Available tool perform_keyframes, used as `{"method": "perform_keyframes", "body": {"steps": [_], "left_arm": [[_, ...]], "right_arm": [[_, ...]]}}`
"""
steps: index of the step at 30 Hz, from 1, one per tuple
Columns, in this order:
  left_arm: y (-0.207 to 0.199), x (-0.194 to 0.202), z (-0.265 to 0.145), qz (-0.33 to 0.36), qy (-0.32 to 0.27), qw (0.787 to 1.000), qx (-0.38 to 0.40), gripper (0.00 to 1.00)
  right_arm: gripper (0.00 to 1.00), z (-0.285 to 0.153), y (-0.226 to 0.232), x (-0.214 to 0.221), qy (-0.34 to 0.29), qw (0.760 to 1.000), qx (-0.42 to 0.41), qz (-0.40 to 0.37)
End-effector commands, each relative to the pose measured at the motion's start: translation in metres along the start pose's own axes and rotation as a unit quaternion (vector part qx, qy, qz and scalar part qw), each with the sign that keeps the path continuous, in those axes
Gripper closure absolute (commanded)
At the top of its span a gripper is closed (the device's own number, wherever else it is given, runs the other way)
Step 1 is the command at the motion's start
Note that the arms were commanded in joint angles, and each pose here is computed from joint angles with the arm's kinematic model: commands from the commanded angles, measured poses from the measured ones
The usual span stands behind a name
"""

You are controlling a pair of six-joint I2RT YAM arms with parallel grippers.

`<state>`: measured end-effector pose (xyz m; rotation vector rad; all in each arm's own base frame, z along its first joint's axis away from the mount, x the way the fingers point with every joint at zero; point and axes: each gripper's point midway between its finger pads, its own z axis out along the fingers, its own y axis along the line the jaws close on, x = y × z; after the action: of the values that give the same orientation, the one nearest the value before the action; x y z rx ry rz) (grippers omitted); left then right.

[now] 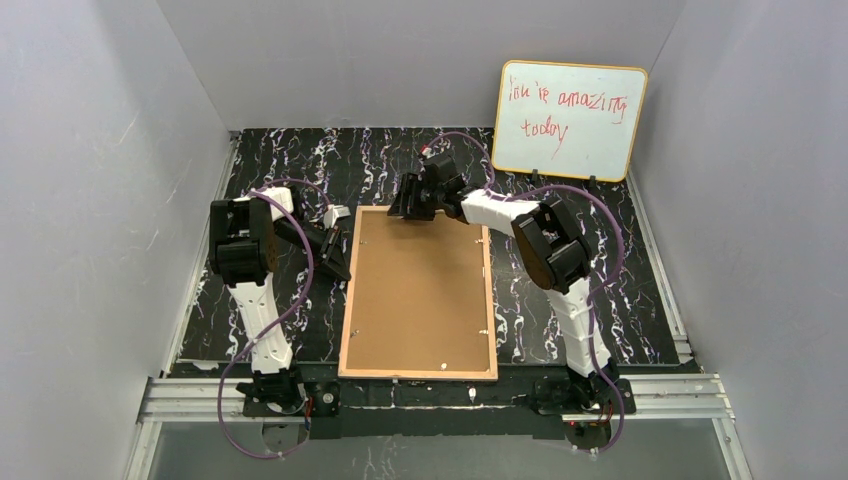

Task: Put the photo into the frame
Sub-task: Adjust the photo frame at the center of the board.

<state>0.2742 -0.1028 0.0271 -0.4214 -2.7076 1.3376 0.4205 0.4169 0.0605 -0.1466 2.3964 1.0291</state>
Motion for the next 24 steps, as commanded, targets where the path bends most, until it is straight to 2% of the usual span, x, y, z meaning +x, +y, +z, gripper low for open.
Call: {"method": "perform_keyframes", "body": {"steps": [1, 14, 21, 24], "left_arm": [[0.026, -0.002, 0.015, 0.044, 0.015, 0.999, -0.026, 0.91], [0.028, -0.003, 0.018, 0.048, 0.02, 0.998, -0.026, 0.91], [0.028, -0.003, 0.019, 0.049, 0.02, 0.998, -0.025, 0.91], [0.027, -0.004, 0.017, 0.052, 0.02, 0.998, -0.028, 0.91]], "right_arm": [[0.39, 0.011, -0.007, -0.003, -0.012, 1.0, -0.01, 0.015], [0.4, 0.019, -0.004, 0.004, -0.005, 0.998, -0.039, 0.057], [0.4, 0.015, 0.005, -0.001, -0.025, 0.995, -0.065, 0.078], [0.39, 0.004, 0.001, -0.004, -0.036, 0.995, -0.048, 0.081]]}}
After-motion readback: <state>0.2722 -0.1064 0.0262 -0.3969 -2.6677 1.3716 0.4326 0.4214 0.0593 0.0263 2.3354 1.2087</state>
